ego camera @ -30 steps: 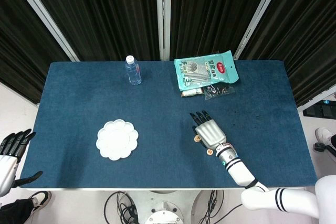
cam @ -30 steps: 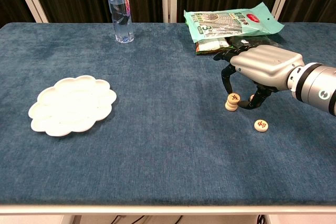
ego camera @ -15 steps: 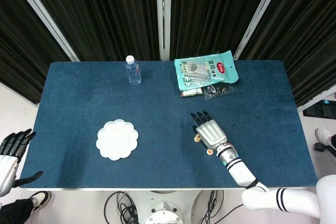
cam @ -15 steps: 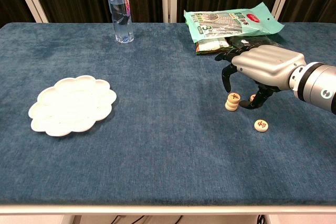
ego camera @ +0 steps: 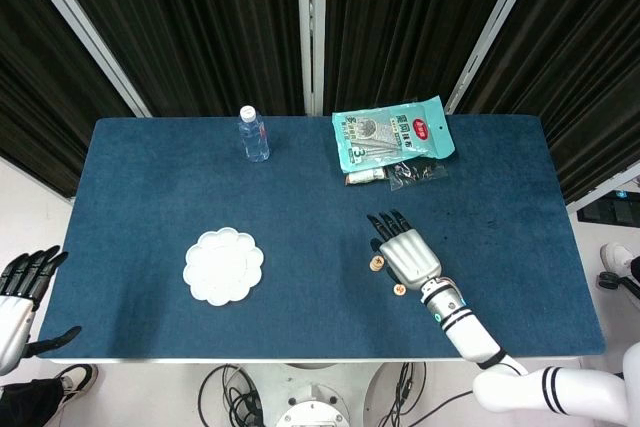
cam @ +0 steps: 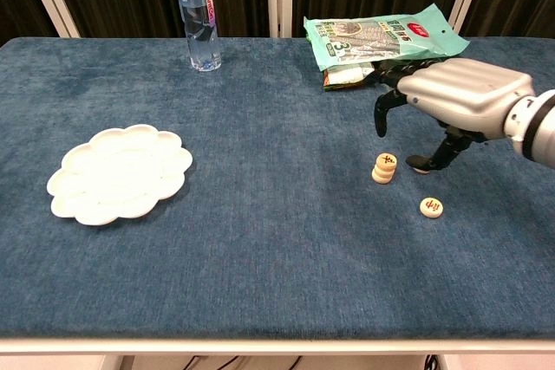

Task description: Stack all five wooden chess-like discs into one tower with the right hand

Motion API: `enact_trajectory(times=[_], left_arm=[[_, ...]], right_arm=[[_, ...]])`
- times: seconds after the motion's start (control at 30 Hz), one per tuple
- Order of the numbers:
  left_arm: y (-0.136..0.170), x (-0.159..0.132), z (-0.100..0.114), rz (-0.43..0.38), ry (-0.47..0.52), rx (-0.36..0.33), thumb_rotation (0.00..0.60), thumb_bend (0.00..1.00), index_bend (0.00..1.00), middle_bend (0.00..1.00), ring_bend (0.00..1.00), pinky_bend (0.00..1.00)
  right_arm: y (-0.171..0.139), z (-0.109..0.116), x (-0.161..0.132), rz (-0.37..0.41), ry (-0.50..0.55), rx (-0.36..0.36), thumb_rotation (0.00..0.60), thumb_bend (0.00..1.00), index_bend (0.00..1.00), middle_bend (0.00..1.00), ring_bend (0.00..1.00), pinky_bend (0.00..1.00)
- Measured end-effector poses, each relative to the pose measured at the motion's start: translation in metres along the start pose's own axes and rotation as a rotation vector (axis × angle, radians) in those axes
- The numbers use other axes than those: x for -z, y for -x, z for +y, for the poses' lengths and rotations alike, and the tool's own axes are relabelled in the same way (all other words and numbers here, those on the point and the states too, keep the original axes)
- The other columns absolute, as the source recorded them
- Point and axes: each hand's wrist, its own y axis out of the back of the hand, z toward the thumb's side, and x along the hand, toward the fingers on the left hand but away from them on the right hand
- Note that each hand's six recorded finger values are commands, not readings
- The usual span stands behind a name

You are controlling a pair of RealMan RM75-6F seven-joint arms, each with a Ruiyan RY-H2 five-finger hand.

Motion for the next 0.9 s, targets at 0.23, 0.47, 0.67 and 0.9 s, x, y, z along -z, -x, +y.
enact_trajectory(times=[0.23,0.47,0.67,0.9], left_arm=[[0.0,-0.003,-0.002,-0.006,-0.006,0.007,0.6,0.0,0.06,0.0,0.0,0.0],[0.0,-0.005,-0.003,-0.008,-0.008,0.008,0.6,0.0,0.06,0.0,0.0,0.0],[0.0,-0.004,-0.002,-0.005,-0.003,0.008,0.6,0.0,0.06,0.0,0.0,0.0],[0.0,-0.002,-0.002,0.0,-0.001,0.009,0.6,0.0,0.06,0.0,0.0,0.0]], right_arm=[[-0.043,-0.016,0.007,0.023,-0.011,-0.019,0.6,0.22,0.37,0.02,0.0,0.0],[-0.064,-0.041,0.015,0.015,-0.023,-0.046,0.6,0.22,0.37,0.02,0.0,0.0],[-0.063,-0.055,0.02,-0.005,0.0,-0.055,0.6,0.22,0.37,0.01,0.0,0.0],[-0.052,-0.056,0.014,-0.003,0.031,-0.047,0.6,0.22,0.37,0.01,0.0,0.0]])
